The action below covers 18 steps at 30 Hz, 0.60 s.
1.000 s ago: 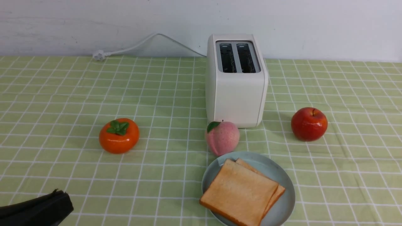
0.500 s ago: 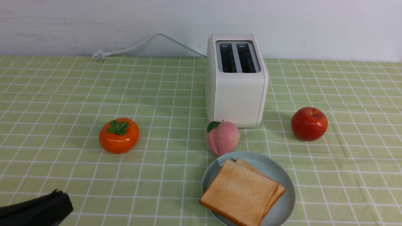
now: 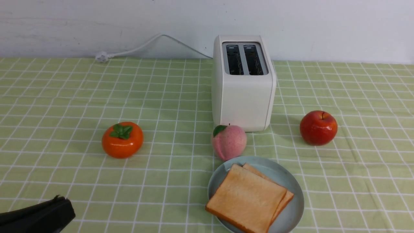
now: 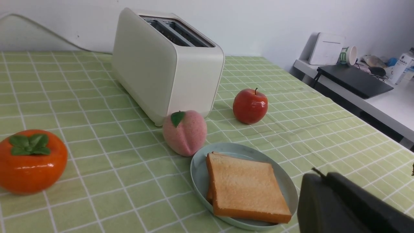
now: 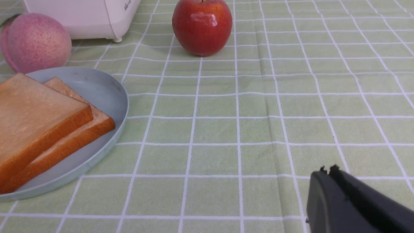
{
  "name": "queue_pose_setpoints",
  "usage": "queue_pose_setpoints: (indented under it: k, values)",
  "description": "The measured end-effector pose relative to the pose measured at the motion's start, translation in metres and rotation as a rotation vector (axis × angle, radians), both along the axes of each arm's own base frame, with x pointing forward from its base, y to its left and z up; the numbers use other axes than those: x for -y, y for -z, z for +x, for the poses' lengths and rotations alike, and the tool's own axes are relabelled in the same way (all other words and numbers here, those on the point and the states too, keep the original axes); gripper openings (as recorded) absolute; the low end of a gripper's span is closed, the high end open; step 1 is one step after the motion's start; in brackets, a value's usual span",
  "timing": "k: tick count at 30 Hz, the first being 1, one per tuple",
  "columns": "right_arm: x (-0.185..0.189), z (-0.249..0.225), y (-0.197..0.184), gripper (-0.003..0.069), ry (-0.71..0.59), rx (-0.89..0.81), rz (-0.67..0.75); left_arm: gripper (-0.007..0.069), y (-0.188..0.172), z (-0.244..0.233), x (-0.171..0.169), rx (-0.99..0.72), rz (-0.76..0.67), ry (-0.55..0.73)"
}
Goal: Take toasted bread from bread machine on green coffee tablecloth place on plate.
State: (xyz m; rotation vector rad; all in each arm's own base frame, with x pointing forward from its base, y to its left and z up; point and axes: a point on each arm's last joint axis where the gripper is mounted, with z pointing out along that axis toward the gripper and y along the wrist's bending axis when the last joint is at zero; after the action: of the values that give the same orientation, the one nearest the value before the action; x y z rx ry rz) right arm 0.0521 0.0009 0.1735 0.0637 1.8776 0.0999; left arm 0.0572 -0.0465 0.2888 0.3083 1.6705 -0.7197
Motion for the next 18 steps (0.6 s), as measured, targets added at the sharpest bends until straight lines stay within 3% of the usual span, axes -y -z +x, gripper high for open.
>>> queue_pose_setpoints:
  k: [10,18]
  values:
    - [0.000,0.000,0.000,-0.0002,0.000,0.000,0.000,0.0015,0.000,0.000,-0.002,0.024,0.027,-0.023]
    - [0.000,0.000,0.000,0.0003,0.000,0.000,0.000,-0.0013,0.034,-0.005,-0.030,0.057,0.056,-0.397]
